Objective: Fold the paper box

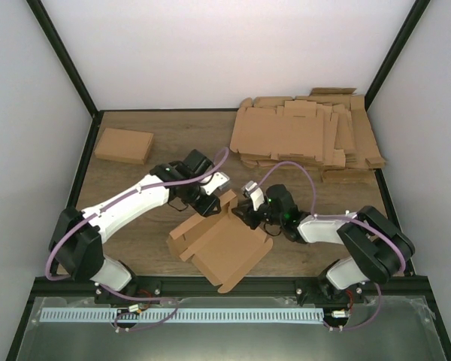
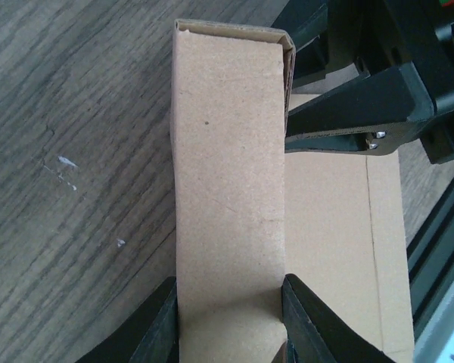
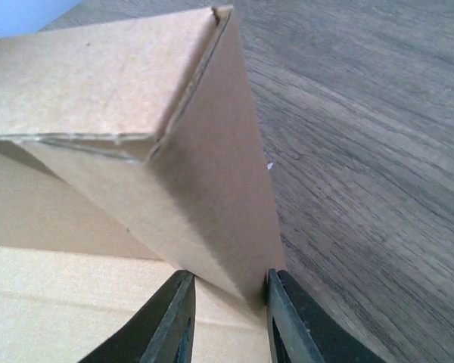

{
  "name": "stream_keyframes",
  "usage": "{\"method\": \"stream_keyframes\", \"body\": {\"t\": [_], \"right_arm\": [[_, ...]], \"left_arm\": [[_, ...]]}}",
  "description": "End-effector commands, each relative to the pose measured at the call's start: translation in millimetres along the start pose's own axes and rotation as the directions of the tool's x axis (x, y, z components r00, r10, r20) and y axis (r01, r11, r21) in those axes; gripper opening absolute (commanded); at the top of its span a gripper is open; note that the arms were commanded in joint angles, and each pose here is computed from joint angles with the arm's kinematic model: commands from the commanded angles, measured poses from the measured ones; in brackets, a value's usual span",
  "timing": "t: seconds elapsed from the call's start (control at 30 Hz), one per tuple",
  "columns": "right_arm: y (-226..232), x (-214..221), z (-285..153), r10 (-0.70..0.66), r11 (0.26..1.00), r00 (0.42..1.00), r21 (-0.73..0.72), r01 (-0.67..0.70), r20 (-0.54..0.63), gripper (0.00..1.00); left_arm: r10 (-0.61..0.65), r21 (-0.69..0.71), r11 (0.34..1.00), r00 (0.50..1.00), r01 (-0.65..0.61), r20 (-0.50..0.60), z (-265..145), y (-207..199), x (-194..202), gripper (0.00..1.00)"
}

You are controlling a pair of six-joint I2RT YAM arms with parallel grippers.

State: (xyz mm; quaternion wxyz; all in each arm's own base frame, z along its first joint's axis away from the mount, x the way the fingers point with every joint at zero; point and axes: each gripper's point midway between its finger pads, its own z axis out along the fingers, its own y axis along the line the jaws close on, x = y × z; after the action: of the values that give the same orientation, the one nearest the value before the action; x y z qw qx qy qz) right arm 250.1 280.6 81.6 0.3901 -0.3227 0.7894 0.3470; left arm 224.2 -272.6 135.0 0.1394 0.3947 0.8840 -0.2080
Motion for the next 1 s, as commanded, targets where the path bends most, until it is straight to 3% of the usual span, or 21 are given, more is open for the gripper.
{"method": "stream_keyframes", "body": {"t": [0.0, 0.13, 0.33, 0.5, 0.8, 0.97], "right_arm": [[17, -53, 2, -0.124, 0.992, 0.977, -0.016, 0.129, 0.171, 0.28], [13, -54, 9, -0.121, 0.992, 0.979, -0.005, 0.124, 0.165, 0.25], [8, -56, 10, -0.122, 0.992, 0.978, 0.024, 0.12, 0.171, 0.13], [0, -48, 18, -0.167, 0.97, 0.977, 0.197, 0.139, 0.13, 0.01], [-43, -45, 18, -0.054, 0.873, 0.992, 0.488, -0.011, 0.118, 0.01], [-33, -42, 23, -0.084, 0.899, 0.991, 0.437, 0.031, 0.102, 0.05]], "left_arm": [[0.034, 0.271, 0.961, 0.996, -0.055, 0.082, -16, -50, -20, 0.34], [0.04, 0.3, 0.952, 0.997, -0.06, 0.073, -16, -54, -16, 0.33], [0.026, 0.265, 0.963, 0.998, -0.039, 0.054, -10, -46, -13, 0.33], [-0.03, 0.22, 0.975, 0.997, 0.015, 0.068, -12, -35, -21, 0.34], [-0.091, 0.204, 0.976, 0.992, 0.073, 0.084, -11, -30, -25, 0.34], [-0.085, 0.185, 0.981, 0.992, 0.066, 0.095, -13, -28, -25, 0.51]]}}
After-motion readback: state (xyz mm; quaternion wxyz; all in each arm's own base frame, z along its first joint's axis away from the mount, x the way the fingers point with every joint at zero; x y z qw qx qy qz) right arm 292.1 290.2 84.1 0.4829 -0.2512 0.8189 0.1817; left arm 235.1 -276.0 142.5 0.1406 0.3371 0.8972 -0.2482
